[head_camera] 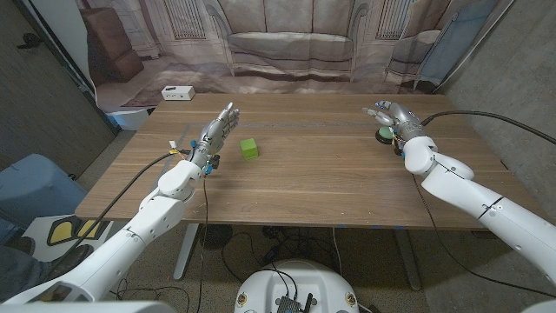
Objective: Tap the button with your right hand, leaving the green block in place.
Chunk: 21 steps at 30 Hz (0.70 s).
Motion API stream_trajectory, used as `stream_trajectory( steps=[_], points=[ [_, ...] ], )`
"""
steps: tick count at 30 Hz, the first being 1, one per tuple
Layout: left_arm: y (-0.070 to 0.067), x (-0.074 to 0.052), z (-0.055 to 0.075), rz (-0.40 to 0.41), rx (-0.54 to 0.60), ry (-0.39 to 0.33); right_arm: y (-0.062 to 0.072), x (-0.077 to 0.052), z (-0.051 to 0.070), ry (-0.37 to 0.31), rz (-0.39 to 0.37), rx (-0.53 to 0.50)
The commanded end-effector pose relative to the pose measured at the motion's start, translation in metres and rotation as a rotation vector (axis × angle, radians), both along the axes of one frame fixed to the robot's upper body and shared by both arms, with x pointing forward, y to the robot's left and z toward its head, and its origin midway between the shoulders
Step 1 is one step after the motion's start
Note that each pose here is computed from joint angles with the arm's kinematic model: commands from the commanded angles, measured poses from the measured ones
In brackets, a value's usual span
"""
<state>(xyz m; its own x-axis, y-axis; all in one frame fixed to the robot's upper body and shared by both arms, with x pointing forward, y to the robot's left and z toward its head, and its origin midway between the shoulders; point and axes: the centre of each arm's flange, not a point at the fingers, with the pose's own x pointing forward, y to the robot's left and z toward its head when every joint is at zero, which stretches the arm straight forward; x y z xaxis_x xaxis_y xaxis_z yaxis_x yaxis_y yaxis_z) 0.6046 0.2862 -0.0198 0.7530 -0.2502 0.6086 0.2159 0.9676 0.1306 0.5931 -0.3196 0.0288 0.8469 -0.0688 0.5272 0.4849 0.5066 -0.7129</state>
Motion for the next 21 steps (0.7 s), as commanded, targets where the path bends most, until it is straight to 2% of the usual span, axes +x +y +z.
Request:
stream_trajectory(
  steps=[1, 21],
  points=[
    [-0.0029, 0.0034, 0.0044, -0.007, 0.009, -0.002, 0.0055, -0.0038, -0.0012, -0.047, 0.135, 0.121],
    [-0.0054, 0.0022, 0.0094, -0.001, 0.015, -0.011, 0.0065, -0.0048, -0.0082, -0.074, 0.288, 0.255]
  ],
)
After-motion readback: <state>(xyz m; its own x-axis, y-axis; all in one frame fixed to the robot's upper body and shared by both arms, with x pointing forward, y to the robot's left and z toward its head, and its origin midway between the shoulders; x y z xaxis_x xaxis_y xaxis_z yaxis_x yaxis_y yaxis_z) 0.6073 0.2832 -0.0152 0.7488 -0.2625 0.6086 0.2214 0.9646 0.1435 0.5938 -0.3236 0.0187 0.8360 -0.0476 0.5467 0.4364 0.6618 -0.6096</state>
